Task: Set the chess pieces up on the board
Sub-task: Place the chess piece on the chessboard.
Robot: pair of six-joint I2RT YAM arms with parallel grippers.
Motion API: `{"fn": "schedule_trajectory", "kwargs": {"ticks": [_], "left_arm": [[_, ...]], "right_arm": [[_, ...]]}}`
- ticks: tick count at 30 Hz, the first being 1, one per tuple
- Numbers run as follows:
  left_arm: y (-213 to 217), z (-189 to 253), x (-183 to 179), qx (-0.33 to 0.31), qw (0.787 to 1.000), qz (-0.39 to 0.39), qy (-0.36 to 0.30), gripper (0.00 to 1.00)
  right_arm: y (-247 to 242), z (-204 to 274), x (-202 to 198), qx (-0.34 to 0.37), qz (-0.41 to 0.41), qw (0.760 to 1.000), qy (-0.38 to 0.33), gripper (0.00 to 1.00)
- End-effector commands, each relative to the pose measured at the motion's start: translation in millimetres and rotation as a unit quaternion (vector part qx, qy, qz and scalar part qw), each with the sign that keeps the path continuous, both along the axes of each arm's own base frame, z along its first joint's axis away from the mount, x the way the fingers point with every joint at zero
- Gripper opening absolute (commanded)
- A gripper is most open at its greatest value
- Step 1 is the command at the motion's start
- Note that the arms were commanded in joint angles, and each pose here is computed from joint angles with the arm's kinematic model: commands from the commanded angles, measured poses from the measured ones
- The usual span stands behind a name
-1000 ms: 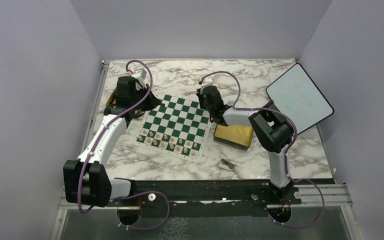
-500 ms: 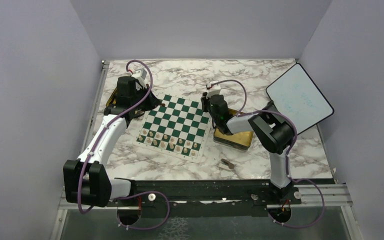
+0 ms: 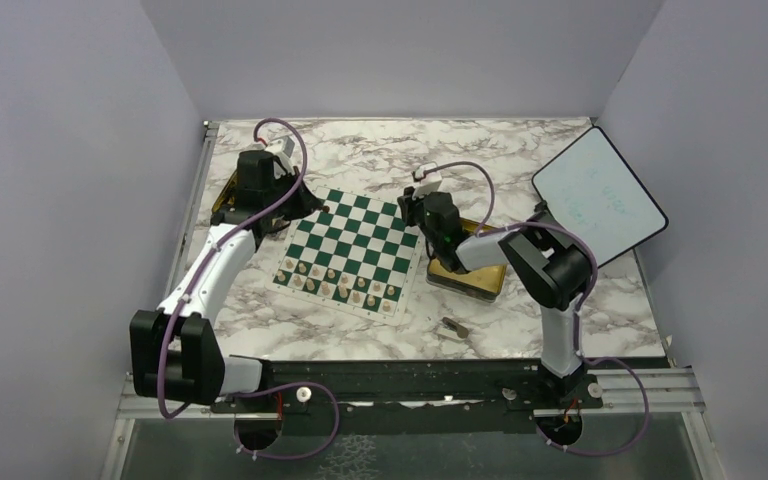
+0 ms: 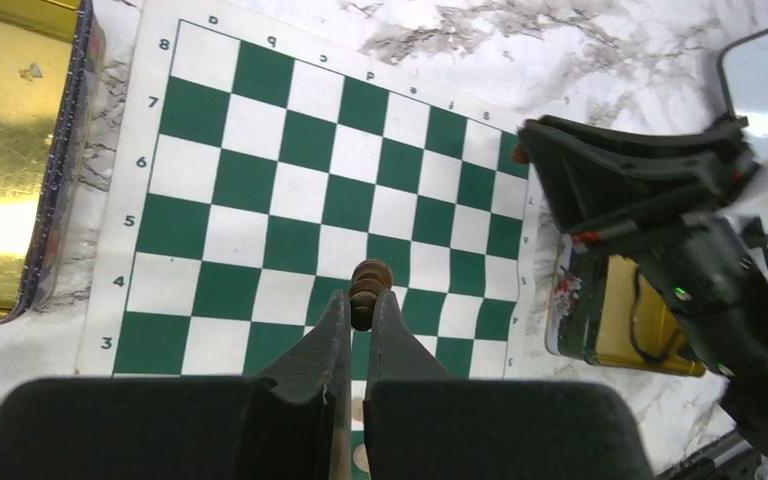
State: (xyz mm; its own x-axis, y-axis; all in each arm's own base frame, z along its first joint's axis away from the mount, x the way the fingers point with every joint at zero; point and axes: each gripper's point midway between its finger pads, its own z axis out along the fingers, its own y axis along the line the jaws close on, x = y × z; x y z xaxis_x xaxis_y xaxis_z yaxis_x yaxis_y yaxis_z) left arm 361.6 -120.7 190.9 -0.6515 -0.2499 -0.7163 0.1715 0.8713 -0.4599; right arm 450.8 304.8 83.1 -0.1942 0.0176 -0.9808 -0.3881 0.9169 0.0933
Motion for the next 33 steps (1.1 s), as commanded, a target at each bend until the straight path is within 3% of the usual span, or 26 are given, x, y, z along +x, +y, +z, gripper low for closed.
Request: {"fn": "schedule_trajectory", "kwargs": {"ticks": [1,8,14,22,33], "left_arm": [[11.7,4.3,32.1,0.028,0.999,0.038,-0.005,0.00],[11.9,3.2,87.0,0.102,0.992,0.074,0.005,0.00],[-20.3,-19.5,122.7,0.166,0.984,0.069,0.016,0.00],[-38.1,-71.5,138.3,0.211,0.974,0.057,0.058,0.00],[-43.7,-111.0,141.2,0.242,0.965,0.052,0.084,0.00]], "right_arm": [[6.4,52.3,-6.3,0.020,0.026,0.999,-0.035,0.22],[-2.8,95.5,-31.6,0.028,0.049,0.998,-0.040,0.22],[-24.6,110.2,-57.9,0.051,0.032,0.998,-0.009,0.22],[-41.3,113.3,-87.6,0.066,0.038,0.997,0.010,0.22],[-38.7,114.4,-91.6,0.066,0.052,0.996,0.009,0.22]]}}
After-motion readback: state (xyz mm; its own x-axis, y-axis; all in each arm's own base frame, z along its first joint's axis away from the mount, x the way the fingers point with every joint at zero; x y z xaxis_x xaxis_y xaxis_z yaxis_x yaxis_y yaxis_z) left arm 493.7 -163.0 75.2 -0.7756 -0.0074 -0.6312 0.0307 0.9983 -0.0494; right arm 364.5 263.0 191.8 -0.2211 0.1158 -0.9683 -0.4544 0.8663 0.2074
